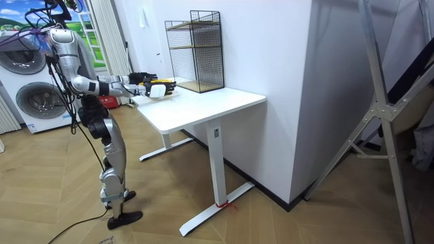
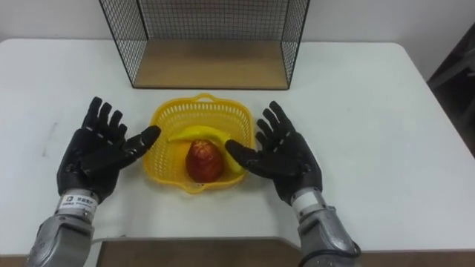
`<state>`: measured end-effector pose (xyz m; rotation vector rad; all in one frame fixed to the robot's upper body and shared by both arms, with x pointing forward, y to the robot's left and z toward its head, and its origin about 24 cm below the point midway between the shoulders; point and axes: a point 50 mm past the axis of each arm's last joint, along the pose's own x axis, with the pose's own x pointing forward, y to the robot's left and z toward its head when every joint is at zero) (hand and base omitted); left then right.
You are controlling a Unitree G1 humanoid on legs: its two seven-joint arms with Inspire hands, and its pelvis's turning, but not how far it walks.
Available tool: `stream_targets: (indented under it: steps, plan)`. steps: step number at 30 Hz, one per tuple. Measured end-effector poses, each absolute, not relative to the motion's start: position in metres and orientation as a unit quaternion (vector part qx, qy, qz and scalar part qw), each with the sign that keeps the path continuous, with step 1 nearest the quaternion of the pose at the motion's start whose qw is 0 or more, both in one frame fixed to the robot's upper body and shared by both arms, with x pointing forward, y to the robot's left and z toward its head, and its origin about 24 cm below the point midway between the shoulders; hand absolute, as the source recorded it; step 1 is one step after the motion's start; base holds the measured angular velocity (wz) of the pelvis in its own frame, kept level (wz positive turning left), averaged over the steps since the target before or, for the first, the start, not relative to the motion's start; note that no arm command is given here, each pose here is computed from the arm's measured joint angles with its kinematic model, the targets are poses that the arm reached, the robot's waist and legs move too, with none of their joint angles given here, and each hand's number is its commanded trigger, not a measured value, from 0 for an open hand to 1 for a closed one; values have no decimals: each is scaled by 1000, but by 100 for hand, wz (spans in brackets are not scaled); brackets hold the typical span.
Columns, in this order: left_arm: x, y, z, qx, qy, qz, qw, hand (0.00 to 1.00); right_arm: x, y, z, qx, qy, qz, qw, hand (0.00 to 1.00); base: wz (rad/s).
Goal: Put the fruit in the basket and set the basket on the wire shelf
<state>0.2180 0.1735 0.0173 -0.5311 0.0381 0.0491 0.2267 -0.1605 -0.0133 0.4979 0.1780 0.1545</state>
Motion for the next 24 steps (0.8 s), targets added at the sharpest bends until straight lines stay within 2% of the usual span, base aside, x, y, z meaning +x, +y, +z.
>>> stream_targets:
  steps: [8, 24]
  plan:
    - [217, 159, 16, -259, 31, -18, 965, 0, 224, -148, -16, 246, 96, 110, 958, 0, 0]
    - [211, 145, 8, -248, 69, -76, 963, 0, 225, -146, -22, 245, 112, 110, 957, 0, 0]
